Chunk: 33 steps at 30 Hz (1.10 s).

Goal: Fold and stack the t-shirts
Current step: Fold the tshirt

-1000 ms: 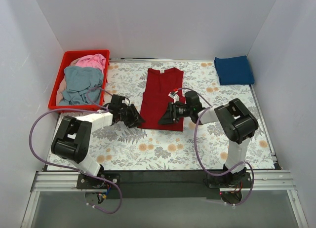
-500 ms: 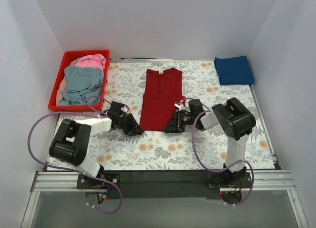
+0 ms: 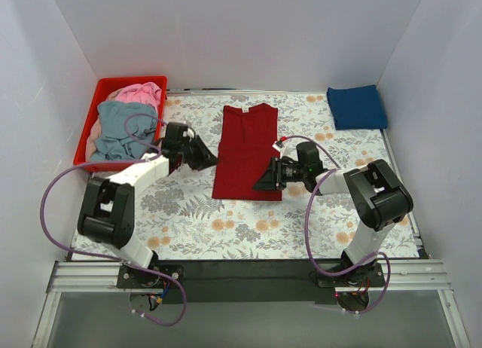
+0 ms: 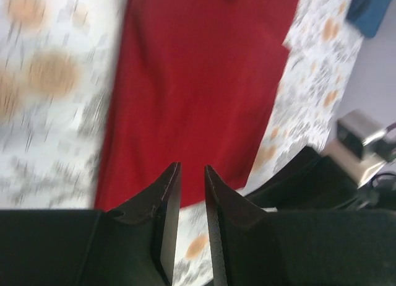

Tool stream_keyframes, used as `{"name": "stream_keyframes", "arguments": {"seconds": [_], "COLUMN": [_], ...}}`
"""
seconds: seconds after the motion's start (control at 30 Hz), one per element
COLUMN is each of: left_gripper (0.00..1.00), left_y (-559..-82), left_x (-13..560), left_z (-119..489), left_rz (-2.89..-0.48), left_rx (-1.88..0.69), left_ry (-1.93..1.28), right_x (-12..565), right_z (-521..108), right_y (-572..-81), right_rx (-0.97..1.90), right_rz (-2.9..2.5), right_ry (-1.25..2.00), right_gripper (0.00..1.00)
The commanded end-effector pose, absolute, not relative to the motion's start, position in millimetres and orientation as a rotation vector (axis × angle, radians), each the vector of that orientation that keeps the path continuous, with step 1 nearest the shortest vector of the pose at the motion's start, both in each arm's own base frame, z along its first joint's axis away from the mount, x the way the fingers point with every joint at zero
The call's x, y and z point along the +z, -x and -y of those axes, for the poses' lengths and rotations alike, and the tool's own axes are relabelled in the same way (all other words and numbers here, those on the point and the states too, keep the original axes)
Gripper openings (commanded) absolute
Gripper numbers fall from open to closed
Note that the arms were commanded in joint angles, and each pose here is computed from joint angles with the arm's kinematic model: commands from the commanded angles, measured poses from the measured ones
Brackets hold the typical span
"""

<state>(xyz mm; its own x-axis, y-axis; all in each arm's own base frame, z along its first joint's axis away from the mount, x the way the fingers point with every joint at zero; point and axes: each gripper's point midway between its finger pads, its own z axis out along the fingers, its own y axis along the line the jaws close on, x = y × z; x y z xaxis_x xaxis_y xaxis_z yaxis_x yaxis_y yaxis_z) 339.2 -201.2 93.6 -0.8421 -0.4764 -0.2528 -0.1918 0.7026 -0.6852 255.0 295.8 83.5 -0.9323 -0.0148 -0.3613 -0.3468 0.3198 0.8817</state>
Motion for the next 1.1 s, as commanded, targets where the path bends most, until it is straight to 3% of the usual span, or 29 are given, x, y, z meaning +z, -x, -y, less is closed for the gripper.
{"name": "stream_keyframes", "arguments": {"seconds": [0.0, 0.2, 0.47, 0.7, 0.87, 1.07], "left_gripper": [0.21, 0.19, 0.18, 0.19, 0.27, 0.52], "left_y": [-393, -429, -433, -422, -398, -365], "left_x": [113, 74, 20, 37, 65, 92], "left_z": [207, 214, 198, 165, 141, 112], "left_rz": [-2.395, -2.468, -2.553, -2.512, -2.473, -2.411], "left_rx": [-0.904, -0.851, -0.691, -0.486, -0.350, -0.215], "left_ry": [0.450, 0.459, 0.534, 0.602, 0.542, 0.446], "right_x": [85, 76, 58, 49, 56, 54], "right_z": [-286, -271, -257, -236, -209, -192], "right_y": [-265, -266, -267, -275, -293, -282], "right_rx": [1.583, 1.543, 1.487, 1.256, 0.898, 0.603], "right_rz": [-2.279, -2.293, -2.331, -2.422, -2.495, -2.581], "right_ry": [0.332, 0.296, 0.257, 0.244, 0.262, 0.280], "right_gripper": [0.44, 0.44, 0.44, 0.44, 0.45, 0.49]}}
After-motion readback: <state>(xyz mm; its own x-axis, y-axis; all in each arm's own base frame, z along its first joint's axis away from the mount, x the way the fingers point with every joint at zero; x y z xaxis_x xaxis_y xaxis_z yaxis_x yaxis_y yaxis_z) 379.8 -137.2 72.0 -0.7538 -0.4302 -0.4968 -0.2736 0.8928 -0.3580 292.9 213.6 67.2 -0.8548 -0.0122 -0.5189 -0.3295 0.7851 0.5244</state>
